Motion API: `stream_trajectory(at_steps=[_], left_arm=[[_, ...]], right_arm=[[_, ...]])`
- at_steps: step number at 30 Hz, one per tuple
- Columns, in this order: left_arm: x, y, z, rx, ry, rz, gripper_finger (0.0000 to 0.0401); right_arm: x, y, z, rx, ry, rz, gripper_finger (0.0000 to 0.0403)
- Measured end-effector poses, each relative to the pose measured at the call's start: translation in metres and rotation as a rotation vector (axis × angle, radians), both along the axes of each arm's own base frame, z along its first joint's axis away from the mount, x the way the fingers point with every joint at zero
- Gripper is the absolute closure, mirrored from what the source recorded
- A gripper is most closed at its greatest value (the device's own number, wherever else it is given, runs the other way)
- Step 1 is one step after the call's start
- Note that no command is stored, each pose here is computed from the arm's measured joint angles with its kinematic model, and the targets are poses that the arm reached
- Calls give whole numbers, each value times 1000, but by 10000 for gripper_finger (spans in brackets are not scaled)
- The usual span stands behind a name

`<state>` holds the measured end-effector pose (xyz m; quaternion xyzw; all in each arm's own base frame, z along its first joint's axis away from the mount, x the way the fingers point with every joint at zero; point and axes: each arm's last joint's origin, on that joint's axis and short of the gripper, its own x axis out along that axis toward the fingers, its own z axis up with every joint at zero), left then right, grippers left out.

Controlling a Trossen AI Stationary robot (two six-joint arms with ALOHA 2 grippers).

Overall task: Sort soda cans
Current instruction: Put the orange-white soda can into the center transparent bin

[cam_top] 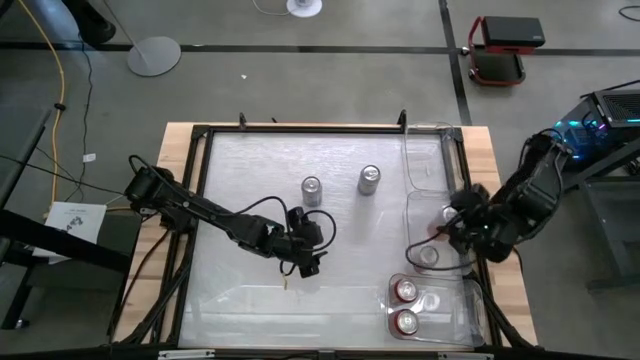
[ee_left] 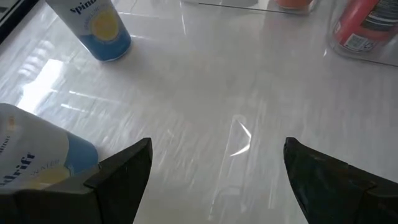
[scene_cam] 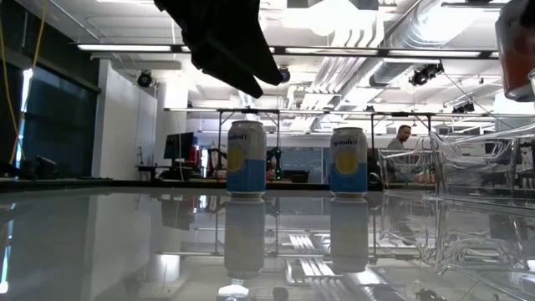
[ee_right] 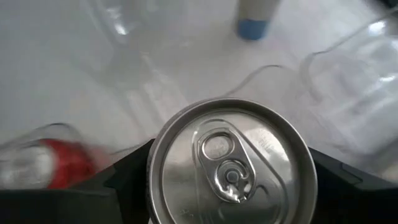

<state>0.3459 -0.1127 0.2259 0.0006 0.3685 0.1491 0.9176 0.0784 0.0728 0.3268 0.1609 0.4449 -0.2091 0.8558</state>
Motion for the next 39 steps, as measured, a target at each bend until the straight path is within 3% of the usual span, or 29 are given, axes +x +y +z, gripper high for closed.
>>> stream_trajectory(at_steps=[2, 10, 18, 24, 36, 39], left_arm=[[0, 0, 0, 0, 1, 0, 61], [0, 0, 0, 6, -1, -5, 61], [0, 0, 0, 5, -1, -5, 61], [1, 0, 0, 4, -5, -5, 61], [2, 0, 1, 8, -18, -16, 61], [2, 0, 1, 8, -18, -15, 61]], right_arm=[[-2, 3, -5, 28, -4, -10, 121], [-16, 12, -55, 46, 203, -56, 121], [-27, 30, -90, 134, 168, 2, 121], [-35, 38, -90, 110, 107, 75, 121], [-40, 46, -98, 78, 96, 101, 120], [-40, 48, -99, 69, 103, 102, 96]])
